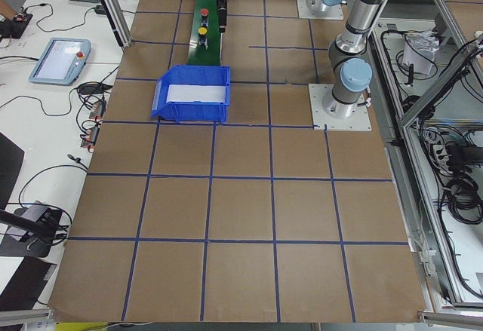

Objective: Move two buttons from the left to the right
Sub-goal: 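Move the right gripper to the far end of the conveyor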

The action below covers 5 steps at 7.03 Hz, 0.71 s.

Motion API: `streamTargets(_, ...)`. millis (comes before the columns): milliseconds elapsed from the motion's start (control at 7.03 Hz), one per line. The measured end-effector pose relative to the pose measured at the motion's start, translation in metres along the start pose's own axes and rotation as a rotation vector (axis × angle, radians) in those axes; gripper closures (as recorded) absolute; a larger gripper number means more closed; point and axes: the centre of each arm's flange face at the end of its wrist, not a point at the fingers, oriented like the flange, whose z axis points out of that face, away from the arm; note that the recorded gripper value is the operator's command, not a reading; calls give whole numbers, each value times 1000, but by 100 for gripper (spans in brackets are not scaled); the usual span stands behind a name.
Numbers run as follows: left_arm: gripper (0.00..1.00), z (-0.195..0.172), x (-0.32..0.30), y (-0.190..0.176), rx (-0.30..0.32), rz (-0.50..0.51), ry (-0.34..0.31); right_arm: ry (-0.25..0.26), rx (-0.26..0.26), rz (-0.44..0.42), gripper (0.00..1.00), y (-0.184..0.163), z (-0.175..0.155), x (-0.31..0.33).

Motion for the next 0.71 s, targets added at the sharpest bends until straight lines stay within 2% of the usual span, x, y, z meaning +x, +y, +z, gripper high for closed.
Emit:
streamTargets(285,0,-1,-1,2,-2,-9,-7,17,2,-36,2,-2,2,6)
streamTargets(427,0,0,-1,2,-5,-9,-8,23,6,-112,1,-5,3,12)
streamTargets(712,0,-1,-1,3,-4,-10,-9,18,3,-202,1,-14,6,57)
